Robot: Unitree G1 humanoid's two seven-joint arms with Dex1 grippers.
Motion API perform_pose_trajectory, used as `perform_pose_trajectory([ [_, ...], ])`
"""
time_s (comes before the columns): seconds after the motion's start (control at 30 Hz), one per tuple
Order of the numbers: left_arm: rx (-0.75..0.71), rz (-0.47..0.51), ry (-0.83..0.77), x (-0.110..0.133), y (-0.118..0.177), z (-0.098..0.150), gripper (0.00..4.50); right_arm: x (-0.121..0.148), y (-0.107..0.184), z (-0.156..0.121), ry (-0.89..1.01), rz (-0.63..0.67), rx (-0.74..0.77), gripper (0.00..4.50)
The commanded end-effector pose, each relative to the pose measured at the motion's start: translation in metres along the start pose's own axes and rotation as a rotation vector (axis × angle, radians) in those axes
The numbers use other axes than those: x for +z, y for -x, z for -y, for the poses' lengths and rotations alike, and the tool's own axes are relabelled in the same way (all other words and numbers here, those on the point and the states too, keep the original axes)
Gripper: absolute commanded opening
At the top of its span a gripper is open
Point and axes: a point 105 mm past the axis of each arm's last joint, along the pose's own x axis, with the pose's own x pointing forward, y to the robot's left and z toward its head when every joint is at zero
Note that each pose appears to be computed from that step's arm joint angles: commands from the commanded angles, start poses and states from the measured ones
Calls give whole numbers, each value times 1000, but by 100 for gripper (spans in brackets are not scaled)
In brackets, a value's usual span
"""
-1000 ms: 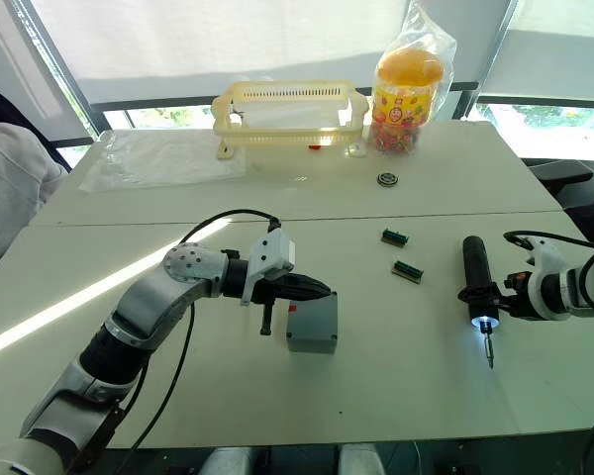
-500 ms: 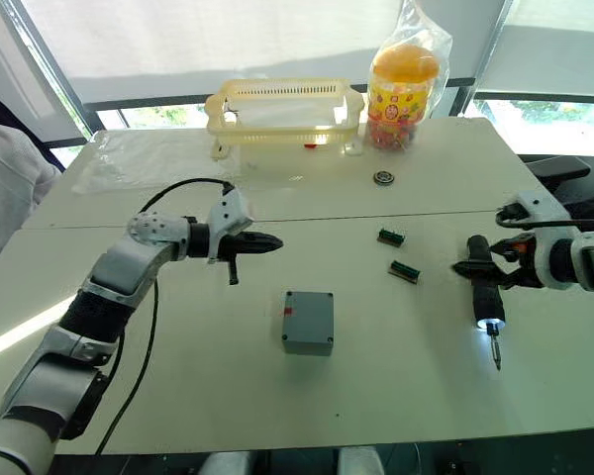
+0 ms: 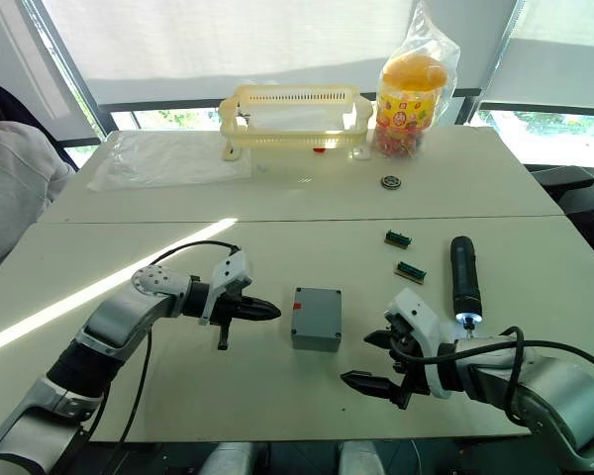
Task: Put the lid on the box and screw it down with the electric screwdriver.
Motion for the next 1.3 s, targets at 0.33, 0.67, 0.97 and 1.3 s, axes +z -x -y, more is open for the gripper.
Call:
perform_pose_trajectory([
  [0.33, 35, -65, -195, 11, -37, -36, 0, 16, -34, -9, 39, 60, 48, 444],
  [0.67, 92, -24, -295, 32, -64, -59, 0, 21, -47, -27, 3, 91, 77, 444],
  [0.97, 278, -117, -338, 16, 0, -87, 0, 29, 4, 6, 65, 95, -105, 444],
  [1.3, 60, -128, -196, 1, 22, -6, 0, 44, -10, 34, 155, 107, -48, 444],
])
